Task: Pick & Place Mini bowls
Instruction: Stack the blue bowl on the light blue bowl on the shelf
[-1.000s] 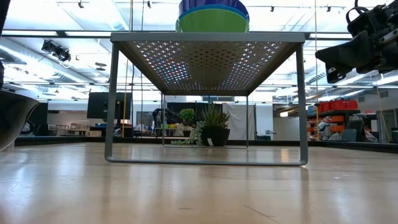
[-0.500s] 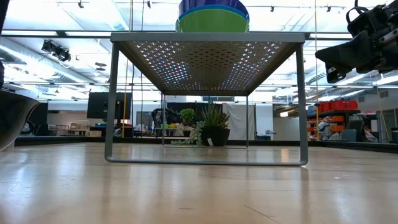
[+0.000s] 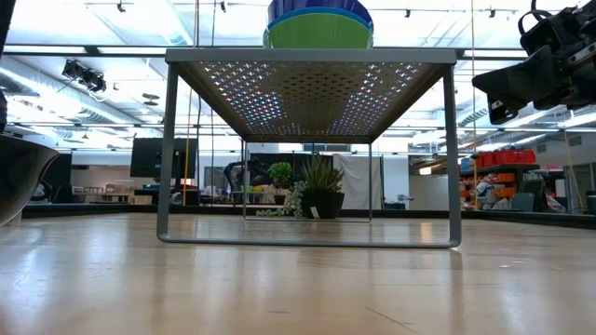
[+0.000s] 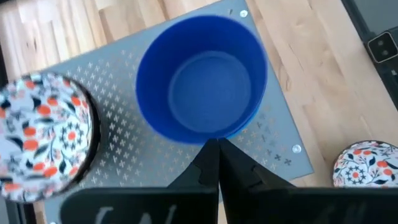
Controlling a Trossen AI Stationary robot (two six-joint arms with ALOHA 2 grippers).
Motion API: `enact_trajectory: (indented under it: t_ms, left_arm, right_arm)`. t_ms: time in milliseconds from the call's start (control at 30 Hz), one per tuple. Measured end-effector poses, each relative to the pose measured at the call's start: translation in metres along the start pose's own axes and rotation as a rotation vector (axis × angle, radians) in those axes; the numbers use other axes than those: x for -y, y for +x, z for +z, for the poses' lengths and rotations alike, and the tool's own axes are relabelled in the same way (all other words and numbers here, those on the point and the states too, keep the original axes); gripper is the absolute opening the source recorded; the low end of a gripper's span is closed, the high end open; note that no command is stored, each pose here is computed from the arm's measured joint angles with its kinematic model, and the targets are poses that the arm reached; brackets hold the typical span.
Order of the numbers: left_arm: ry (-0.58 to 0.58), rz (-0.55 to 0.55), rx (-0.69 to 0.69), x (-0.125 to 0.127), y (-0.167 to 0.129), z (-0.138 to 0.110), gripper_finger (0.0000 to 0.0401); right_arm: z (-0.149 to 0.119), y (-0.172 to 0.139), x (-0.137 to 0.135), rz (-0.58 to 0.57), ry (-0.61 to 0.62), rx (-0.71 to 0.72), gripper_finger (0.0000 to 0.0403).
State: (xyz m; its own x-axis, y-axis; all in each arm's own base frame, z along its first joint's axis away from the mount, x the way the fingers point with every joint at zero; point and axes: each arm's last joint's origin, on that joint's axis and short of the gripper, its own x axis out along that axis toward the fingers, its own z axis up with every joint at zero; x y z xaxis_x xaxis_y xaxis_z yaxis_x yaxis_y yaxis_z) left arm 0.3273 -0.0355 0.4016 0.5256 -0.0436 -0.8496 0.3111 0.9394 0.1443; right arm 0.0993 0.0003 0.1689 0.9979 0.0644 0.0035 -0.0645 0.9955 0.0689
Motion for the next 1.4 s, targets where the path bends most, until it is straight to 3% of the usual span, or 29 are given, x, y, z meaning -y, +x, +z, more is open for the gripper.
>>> enact_trajectory:
  t_ms: [500,1133,1400]
  left_arm:
    - [-0.026,-0.032,-0.006,-0.002,-0.004,-0.004,0.0]
    - [-0.035,0.03,0.259,-0.014,-0.034,0.006,0.0]
    - [-0.038,0.003,0.364,-0.003,-0.002,-0.004,0.0]
  right_arm:
    - [0.0,0.0,0.0,0.0,0.0,-0.001,0.0011]
    - [0.0,0.0,0.0,0.0,0.0,0.0,0.0011]
    - [0.0,0.0,0.0,0.0,0.0,0.0,0.0011]
